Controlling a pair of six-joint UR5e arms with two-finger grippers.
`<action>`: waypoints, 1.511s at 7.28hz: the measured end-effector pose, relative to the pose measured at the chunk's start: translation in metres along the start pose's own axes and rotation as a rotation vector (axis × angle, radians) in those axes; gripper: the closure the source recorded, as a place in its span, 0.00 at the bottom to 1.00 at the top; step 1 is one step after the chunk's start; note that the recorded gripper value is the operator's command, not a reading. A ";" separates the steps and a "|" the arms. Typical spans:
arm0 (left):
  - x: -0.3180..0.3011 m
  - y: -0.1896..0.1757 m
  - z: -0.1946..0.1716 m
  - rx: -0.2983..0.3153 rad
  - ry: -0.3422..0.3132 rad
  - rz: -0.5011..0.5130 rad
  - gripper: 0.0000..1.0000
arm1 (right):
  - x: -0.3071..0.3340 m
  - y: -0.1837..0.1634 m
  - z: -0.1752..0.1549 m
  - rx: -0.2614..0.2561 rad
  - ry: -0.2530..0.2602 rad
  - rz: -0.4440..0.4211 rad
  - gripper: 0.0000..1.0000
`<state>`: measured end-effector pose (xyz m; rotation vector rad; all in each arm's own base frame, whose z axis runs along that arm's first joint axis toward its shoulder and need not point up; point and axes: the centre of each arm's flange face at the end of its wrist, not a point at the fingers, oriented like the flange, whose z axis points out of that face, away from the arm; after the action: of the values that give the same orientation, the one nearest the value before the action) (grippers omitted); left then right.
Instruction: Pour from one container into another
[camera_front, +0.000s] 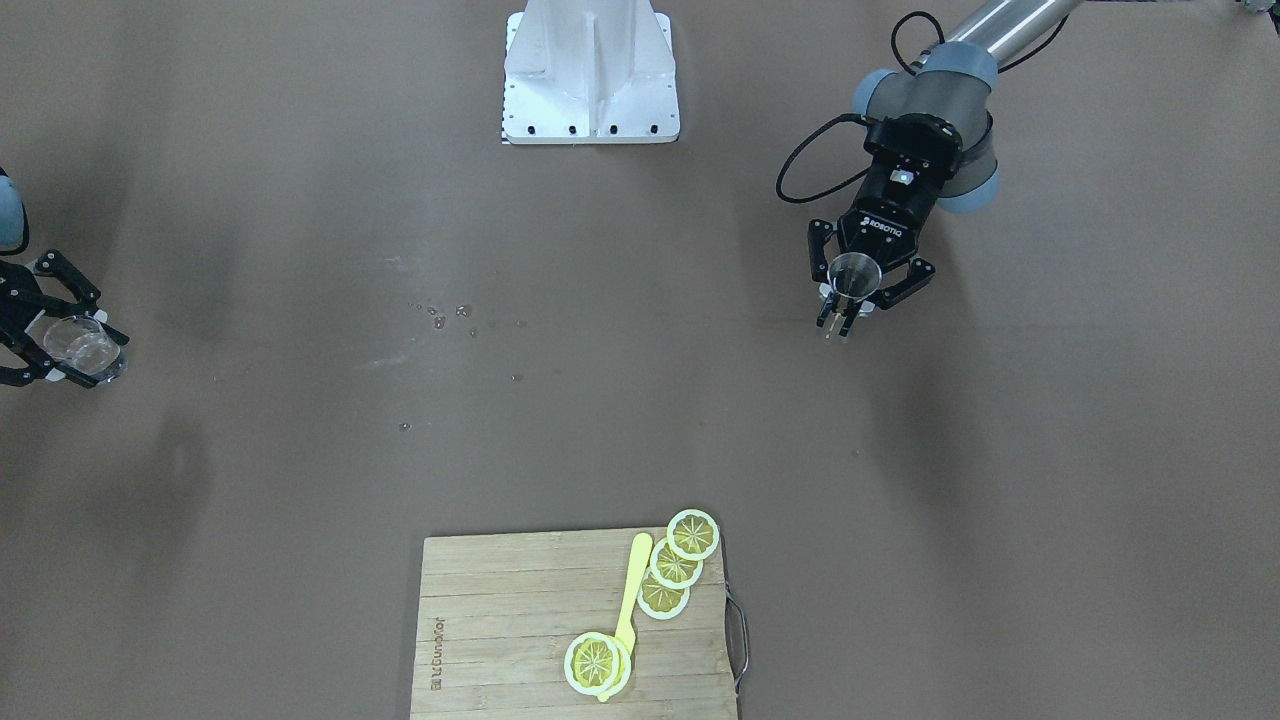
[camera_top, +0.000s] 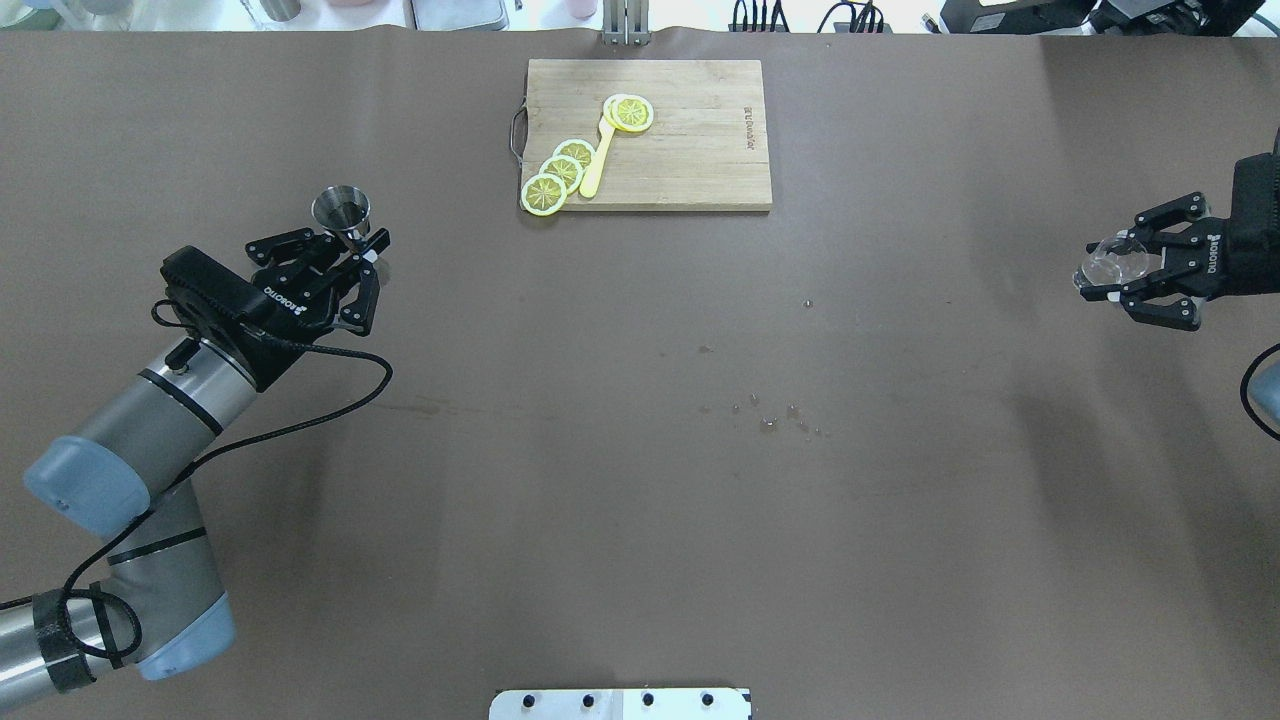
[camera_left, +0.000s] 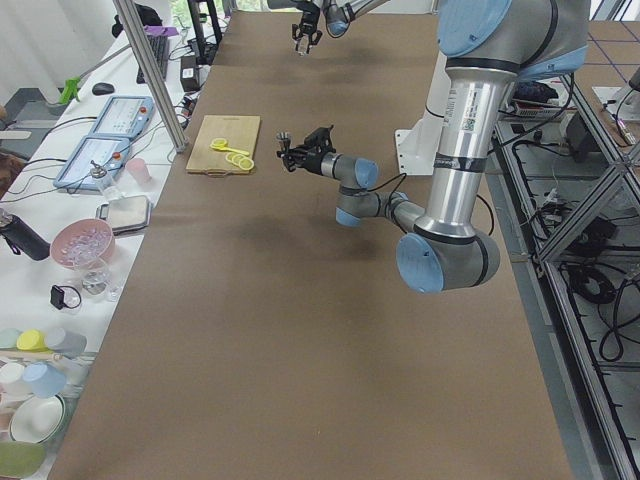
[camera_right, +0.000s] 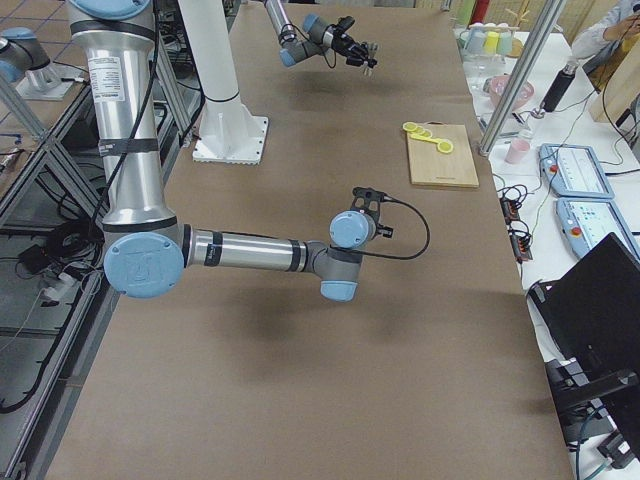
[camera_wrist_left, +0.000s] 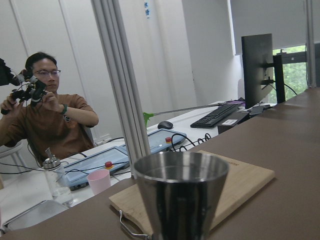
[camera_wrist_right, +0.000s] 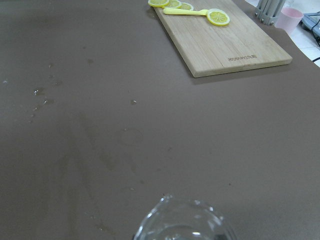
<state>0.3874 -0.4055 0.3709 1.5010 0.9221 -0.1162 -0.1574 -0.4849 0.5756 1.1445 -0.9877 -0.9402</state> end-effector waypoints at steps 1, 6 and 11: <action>0.004 -0.003 -0.002 0.017 -0.085 -0.035 1.00 | 0.003 0.019 0.004 0.004 -0.006 -0.004 1.00; -0.011 0.028 -0.031 0.065 -0.404 -0.182 1.00 | 0.029 0.024 0.042 0.015 -0.093 -0.019 1.00; -0.021 0.074 -0.021 0.048 -0.629 -0.284 1.00 | 0.023 -0.009 0.086 0.037 -0.199 -0.089 1.00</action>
<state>0.4080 -0.3871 0.4457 1.2499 0.6106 -0.7761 -0.2338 -0.5317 0.5809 1.1487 -1.1251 -1.1275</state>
